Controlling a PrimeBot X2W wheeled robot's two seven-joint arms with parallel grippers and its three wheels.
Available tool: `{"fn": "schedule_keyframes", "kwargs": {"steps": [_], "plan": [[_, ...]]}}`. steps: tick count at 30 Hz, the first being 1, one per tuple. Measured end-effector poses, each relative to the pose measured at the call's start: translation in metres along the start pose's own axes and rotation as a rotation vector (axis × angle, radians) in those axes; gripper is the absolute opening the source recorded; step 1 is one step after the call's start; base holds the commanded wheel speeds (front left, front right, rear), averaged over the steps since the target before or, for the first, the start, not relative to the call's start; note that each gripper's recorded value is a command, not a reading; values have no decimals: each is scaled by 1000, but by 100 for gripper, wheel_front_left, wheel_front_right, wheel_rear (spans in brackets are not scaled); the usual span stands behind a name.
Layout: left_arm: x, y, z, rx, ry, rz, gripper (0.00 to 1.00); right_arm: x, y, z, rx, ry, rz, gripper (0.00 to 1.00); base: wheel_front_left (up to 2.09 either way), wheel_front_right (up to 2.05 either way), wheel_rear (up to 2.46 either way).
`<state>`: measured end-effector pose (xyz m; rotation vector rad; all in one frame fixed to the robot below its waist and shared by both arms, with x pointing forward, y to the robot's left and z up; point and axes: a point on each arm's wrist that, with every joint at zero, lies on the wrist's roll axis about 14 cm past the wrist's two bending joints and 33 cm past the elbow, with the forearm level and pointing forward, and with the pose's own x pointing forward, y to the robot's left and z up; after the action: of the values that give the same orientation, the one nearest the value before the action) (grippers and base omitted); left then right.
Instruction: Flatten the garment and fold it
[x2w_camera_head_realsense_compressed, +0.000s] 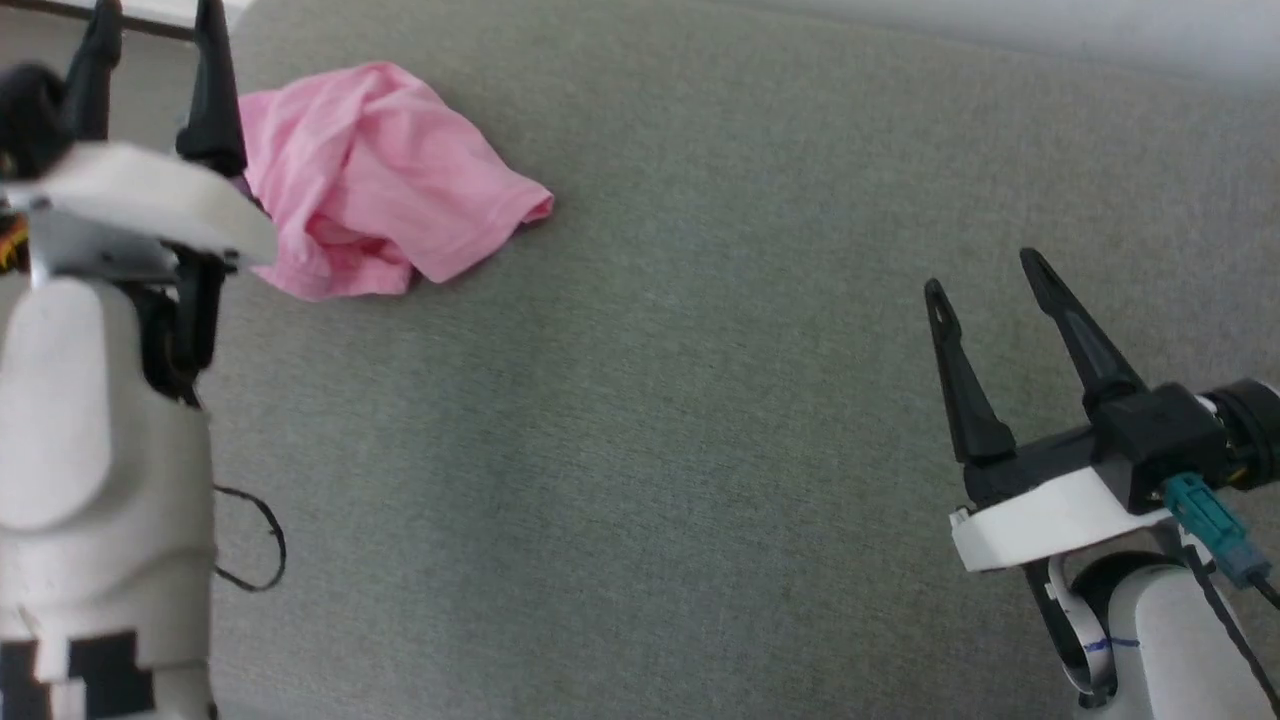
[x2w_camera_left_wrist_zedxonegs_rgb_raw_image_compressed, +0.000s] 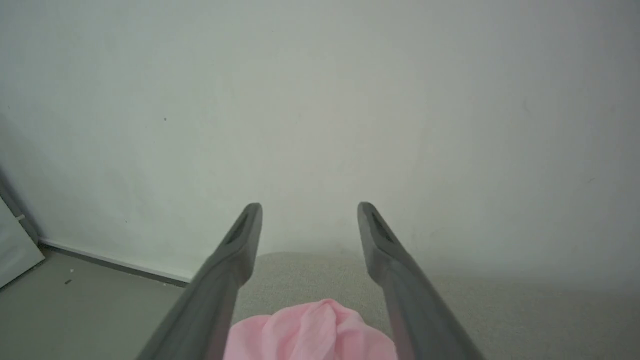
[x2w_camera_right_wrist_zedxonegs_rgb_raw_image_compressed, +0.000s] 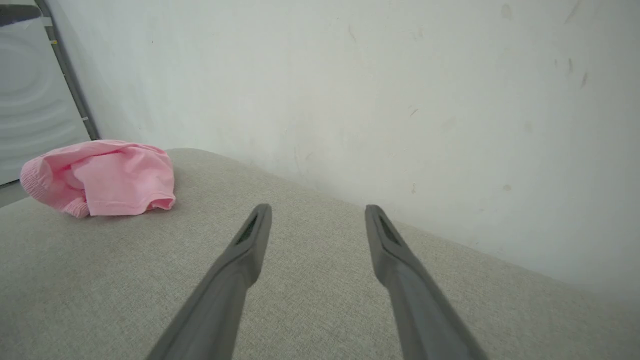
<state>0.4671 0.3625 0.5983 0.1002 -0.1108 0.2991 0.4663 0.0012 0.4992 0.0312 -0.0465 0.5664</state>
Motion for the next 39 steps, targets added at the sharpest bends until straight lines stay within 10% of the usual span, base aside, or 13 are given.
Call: {"fn": "schedule_keyframes", "kwargs": {"steps": [20, 21, 23, 31, 39], "plan": [[6, -9, -217, -152, 915, -18, 100, 16, -31, -69, 69, 80, -42, 100, 0, 0, 0], [6, -9, -220, -154, 953, -25, 86, 17, -32, -71, 71, 83, -44, 100, 0, 0, 0], [6, -8, -222, -150, 1005, -32, 0, 17, -34, -73, 73, 80, -48, 100, 0, 0, 0], [11, -5, -201, -98, 910, -60, 0, 14, -33, -57, 75, 42, -57, 100, 0, 0, 0], [55, 6, -87, 47, 423, -77, 0, -6, -34, -19, 59, -25, -91, 100, 0, 0, 0]]}}
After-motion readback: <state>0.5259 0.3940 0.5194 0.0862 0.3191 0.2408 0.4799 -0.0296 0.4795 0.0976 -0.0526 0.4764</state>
